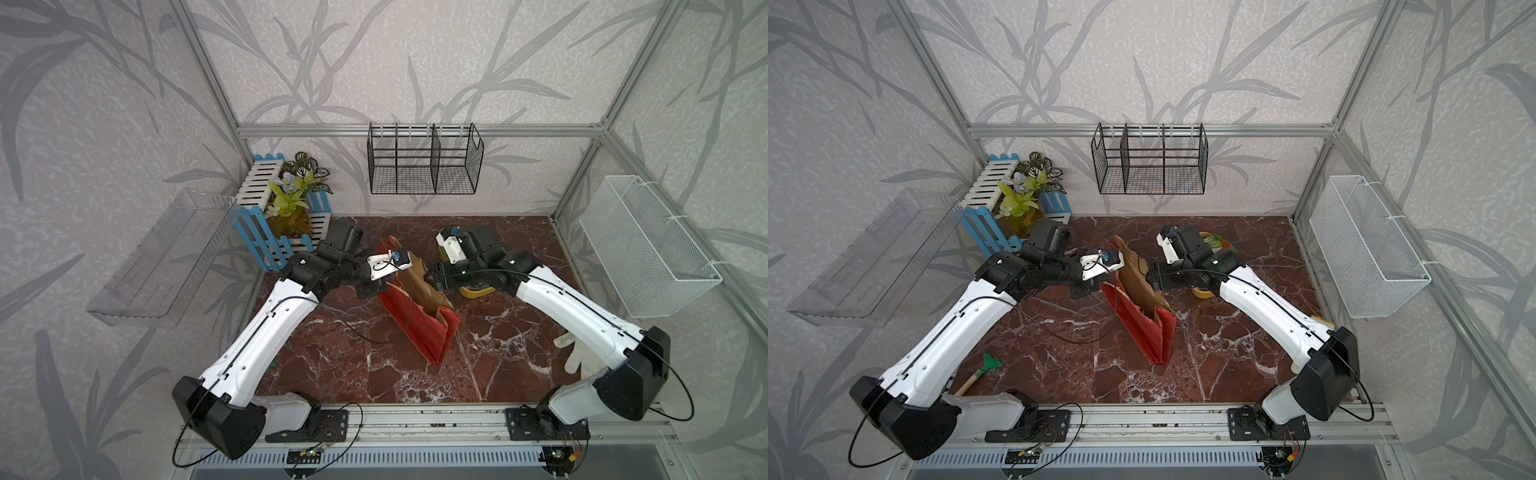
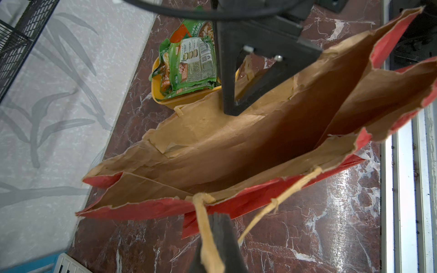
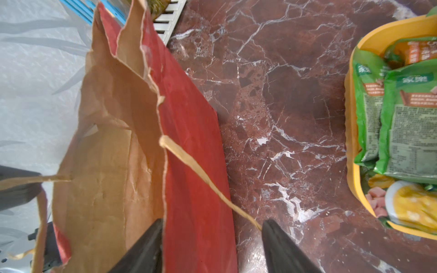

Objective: Place the condiment packets inside the bag
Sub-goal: Open the paper bag.

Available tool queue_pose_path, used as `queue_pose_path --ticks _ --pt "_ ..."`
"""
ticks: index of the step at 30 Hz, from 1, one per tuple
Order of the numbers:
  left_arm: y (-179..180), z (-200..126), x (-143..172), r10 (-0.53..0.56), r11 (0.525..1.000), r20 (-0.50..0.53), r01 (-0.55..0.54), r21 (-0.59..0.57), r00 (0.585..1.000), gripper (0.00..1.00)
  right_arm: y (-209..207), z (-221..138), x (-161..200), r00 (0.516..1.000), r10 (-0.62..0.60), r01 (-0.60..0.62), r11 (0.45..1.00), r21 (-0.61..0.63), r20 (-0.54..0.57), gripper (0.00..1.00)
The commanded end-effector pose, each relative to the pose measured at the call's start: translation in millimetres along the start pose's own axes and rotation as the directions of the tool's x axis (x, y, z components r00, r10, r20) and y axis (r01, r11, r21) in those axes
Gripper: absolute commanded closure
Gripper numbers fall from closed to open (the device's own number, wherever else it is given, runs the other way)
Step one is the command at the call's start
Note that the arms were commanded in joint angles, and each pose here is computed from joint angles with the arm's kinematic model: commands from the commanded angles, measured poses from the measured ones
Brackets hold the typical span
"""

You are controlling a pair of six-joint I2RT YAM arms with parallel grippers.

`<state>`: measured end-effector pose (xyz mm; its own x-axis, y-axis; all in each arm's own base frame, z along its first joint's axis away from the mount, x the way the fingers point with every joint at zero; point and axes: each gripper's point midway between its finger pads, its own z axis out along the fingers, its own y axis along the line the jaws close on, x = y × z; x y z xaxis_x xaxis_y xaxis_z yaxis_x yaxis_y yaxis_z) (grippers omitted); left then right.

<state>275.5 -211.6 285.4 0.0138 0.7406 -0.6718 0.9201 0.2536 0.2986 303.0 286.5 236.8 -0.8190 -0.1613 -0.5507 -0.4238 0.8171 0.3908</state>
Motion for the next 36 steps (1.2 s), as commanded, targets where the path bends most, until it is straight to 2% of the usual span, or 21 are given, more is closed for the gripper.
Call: queue_pose_path --ticks 1,5,6,7,8,9,10,11,13,17,20,23,25,30,33,35,36 --pt "13 -8 -2 -0.006 0.995 0.009 0.007 -0.097 1.0 1.0 -6 0 15 0.995 -0.049 0.056 0.995 0.081 -0.084 0.49" --pt "39 -24 -2 -0.053 0.969 0.028 0.058 -0.24 0.998 1.0 -11 -9 1 0.999 -0.03 0.034 0.99 0.138 -0.03 0.8" --pt "48 -31 -2 -0.078 0.954 0.04 0.086 -0.286 0.996 0.93 -13 -14 -6 1.0 -0.019 0.017 0.987 0.163 0.007 0.85" --pt "58 -38 -4 -0.1 0.935 0.062 0.115 -0.335 0.993 0.7 -13 -22 -15 0.998 -0.008 -0.002 0.985 0.173 0.054 0.91" --pt "71 -47 -8 -0.137 0.904 0.1 0.166 -0.393 0.985 0.33 -11 -30 -24 0.994 0.003 -0.021 0.986 0.166 0.109 0.95" --pt "82 -56 -11 -0.177 0.871 0.141 0.222 -0.438 0.974 0.16 -8 -40 -35 0.983 0.018 -0.046 0.988 0.15 0.185 1.0" --pt "90 -63 -14 -0.205 0.846 0.177 0.265 -0.463 0.963 0.05 -5 -46 -40 0.974 0.028 -0.061 0.988 0.139 0.226 1.0" --pt "94 -70 -18 -0.225 0.827 0.216 0.303 -0.474 0.95 0.01 -4 -57 -49 0.951 0.052 -0.095 0.987 0.127 0.303 1.0" --pt "97 -80 -27 -0.275 0.801 0.286 0.383 -0.459 0.918 0.0 -4 -68 -57 0.915 0.083 -0.141 0.983 0.12 0.396 1.0" --pt "82 -84 -43 -0.383 0.796 0.396 0.515 -0.316 0.835 0.0 3 -82 -65 0.84 0.087 -0.179 0.976 0.121 0.536 1.0" --pt "71 -70 -42 -0.491 0.772 0.417 0.603 -0.199 0.765 0.0 13 -84 -69 0.8 0.071 -0.181 0.975 0.128 0.595 1.0" --pt "72 -53 -33 -0.572 0.728 0.396 0.667 -0.159 0.719 0.0 23 -83 -73 0.765 0.062 -0.183 0.975 0.124 0.641 1.0" --pt "74 -44 -27 -0.6 0.709 0.378 0.687 -0.155 0.705 0.0 37 -77 -69 0.756 0.049 -0.163 0.98 0.115 0.652 1.0" --pt "67 -21 -18 -0.638 0.71 0.321 0.696 -0.107 0.7 0.0 56 -64 -65 0.754 0.028 -0.128 0.986 0.105 0.656 1.0" --pt "67 -10 -7 -0.653 0.701 0.289 0.703 -0.119 0.7 0.0 62 -58 -62 0.758 0.031 -0.121 0.988 0.094 0.652 1.0" --pt "70 -6 1 -0.655 0.694 0.274 0.704 -0.148 0.704 0.1 64 -56 -62 0.757 0.036 -0.121 0.989 0.087 0.652 1.0" --pt "71 -4 5 -0.656 0.691 0.268 0.704 -0.163 0.706 0.19 64 -55 -61 0.758 0.036 -0.121 0.989 0.085 0.651 1.0"
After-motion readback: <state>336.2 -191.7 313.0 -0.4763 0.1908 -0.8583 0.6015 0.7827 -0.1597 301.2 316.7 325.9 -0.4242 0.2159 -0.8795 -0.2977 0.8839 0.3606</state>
